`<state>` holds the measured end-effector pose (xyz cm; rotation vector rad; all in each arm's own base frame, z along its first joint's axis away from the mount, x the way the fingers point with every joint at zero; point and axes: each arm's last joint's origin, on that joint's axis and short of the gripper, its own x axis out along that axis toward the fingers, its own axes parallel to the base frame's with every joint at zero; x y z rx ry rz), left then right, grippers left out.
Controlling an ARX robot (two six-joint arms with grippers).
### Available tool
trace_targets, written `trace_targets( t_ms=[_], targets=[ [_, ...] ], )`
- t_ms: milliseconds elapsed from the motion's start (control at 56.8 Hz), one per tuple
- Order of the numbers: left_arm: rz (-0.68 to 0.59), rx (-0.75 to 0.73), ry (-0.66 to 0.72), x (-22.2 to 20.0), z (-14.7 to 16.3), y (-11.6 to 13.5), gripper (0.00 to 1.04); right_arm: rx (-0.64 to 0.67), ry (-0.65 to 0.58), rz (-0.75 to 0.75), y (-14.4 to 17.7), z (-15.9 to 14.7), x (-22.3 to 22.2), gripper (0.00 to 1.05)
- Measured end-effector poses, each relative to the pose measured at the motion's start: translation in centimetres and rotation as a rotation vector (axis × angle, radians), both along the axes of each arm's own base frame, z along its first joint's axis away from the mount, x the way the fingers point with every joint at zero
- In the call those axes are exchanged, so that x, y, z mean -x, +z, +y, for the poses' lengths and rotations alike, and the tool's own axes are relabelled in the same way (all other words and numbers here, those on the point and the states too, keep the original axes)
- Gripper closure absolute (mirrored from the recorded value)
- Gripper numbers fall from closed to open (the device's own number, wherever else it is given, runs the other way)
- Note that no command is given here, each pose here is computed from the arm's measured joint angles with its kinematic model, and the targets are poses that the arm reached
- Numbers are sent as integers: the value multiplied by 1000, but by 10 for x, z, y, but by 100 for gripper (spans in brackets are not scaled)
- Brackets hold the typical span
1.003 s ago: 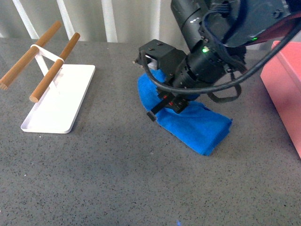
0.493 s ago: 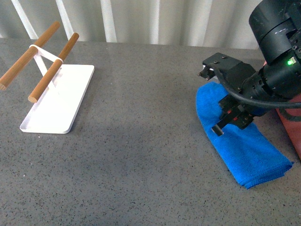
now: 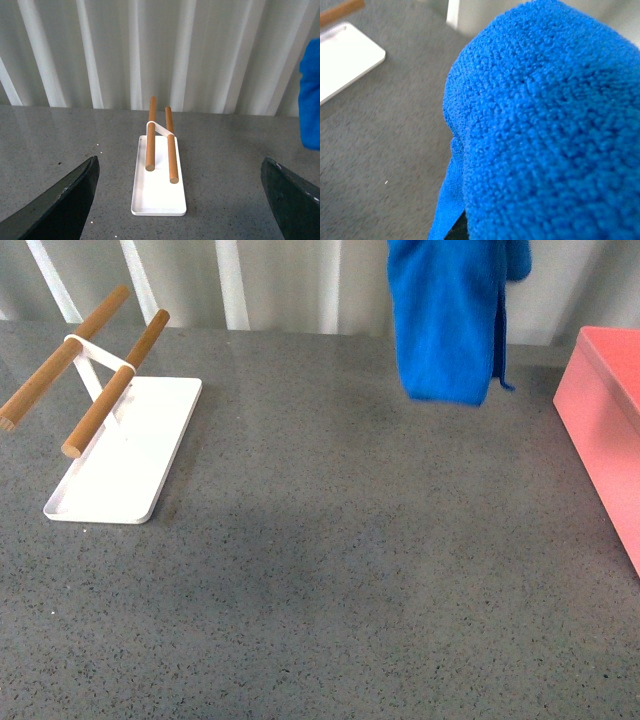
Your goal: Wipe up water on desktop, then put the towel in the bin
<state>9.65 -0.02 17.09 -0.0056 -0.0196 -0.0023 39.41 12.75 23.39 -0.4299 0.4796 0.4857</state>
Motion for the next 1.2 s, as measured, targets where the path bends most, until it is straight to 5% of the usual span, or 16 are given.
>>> trace_targets(
  t_ms=[264,369,598,880,1196],
  targets=[
    [0,0,0,0,0,0,7,129,-303,-82,59,-47,20,100],
    [0,0,0,0,0,0,7,169,-481,34,67,-93,19,100],
    [0,0,0,0,0,0,7,114,-623,312,67,-165,19,100],
    [0,0,0,0,0,0,7,99,-711,458,17,-182,-6,100],
    [0,0,0,0,0,0,7,98,-727,443,10,-178,-16,100]
  ],
)
